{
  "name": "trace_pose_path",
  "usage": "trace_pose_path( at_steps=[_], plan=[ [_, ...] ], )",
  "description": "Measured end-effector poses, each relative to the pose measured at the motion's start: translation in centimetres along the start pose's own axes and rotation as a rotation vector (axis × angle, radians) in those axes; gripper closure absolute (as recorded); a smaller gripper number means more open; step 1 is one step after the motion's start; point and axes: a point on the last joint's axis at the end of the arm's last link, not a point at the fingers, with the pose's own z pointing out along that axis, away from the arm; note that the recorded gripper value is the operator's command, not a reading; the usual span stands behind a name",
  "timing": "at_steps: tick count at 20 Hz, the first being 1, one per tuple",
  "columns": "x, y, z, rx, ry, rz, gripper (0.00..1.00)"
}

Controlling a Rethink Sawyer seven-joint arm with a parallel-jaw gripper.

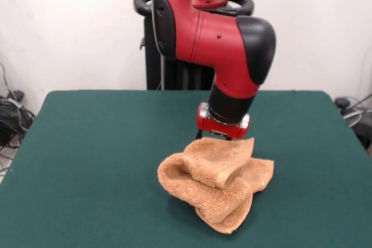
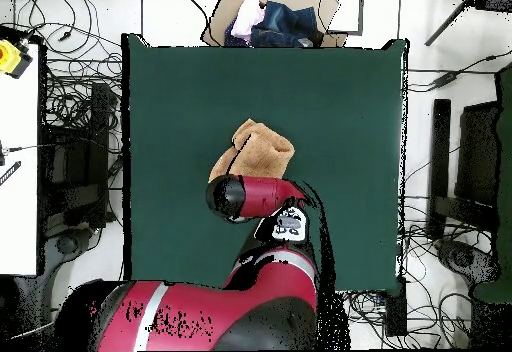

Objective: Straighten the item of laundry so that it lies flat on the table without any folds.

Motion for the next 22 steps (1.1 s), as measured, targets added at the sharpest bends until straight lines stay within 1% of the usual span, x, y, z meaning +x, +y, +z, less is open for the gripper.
trace_pose_path(
  at_steps=[7,11,18,22],
  plan=[
    [-0.64,0.22,0.01,0.017,0.042,-0.008,0.00],
    [-0.77,0.40,-0.01,0.029,0.050,-0.016,0.00],
    [-0.75,0.52,-0.03,0.041,0.047,-0.023,0.00],
    [-0.66,0.85,-0.15,0.059,0.040,-0.037,0.00]
  ],
)
